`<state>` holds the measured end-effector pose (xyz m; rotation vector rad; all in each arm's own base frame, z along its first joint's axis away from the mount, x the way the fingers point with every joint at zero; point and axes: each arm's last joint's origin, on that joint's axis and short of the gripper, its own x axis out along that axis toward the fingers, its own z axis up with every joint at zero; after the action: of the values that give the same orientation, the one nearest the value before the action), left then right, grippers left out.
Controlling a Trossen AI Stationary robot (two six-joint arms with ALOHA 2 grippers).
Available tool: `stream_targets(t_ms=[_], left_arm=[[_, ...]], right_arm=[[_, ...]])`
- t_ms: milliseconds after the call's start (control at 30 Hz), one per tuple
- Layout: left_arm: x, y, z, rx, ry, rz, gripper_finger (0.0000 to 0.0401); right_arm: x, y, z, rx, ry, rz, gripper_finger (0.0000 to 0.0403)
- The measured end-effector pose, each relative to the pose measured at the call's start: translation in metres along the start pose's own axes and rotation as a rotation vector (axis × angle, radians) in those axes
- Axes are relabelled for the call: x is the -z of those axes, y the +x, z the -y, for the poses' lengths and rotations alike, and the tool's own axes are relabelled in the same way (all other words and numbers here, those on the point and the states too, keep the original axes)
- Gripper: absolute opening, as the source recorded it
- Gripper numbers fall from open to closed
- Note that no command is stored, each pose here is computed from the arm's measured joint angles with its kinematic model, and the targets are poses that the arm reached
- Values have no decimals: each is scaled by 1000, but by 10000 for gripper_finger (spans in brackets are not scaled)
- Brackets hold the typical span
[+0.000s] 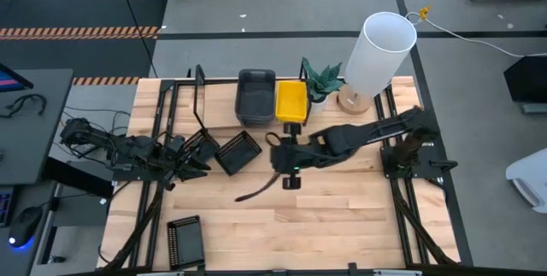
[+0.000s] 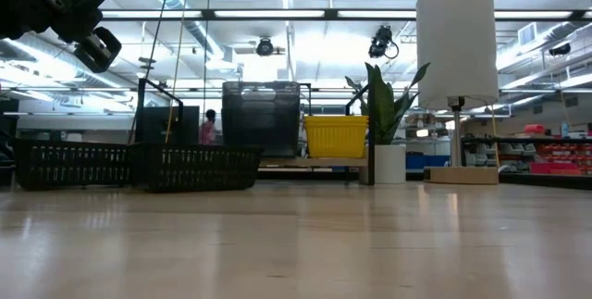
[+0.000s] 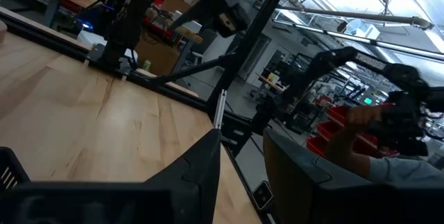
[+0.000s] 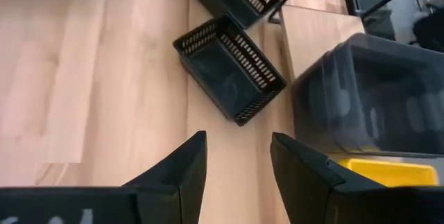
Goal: Stack baskets on shelf by color
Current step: Stack the top left black bin on the top right black bin
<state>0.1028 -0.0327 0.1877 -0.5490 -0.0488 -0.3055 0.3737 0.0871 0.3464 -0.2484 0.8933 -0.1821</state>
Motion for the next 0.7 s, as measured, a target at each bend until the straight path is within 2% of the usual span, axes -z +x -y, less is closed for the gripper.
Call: stream_targets(t_ms=[200, 367, 567, 700], left_arm=[[-2, 0, 1, 10, -14, 17, 117], [-8, 0, 4, 17, -20, 100, 117], [-12, -1, 4, 8, -74, 148, 117], [-11, -1, 0, -120, -126, 198, 117]], right_arm=[[40, -26, 8, 0, 80, 237, 164], [69, -48, 21, -12, 157, 444, 164], [101, -58, 26, -39, 219, 657, 164], [119, -68, 23, -94, 209, 721, 164]])
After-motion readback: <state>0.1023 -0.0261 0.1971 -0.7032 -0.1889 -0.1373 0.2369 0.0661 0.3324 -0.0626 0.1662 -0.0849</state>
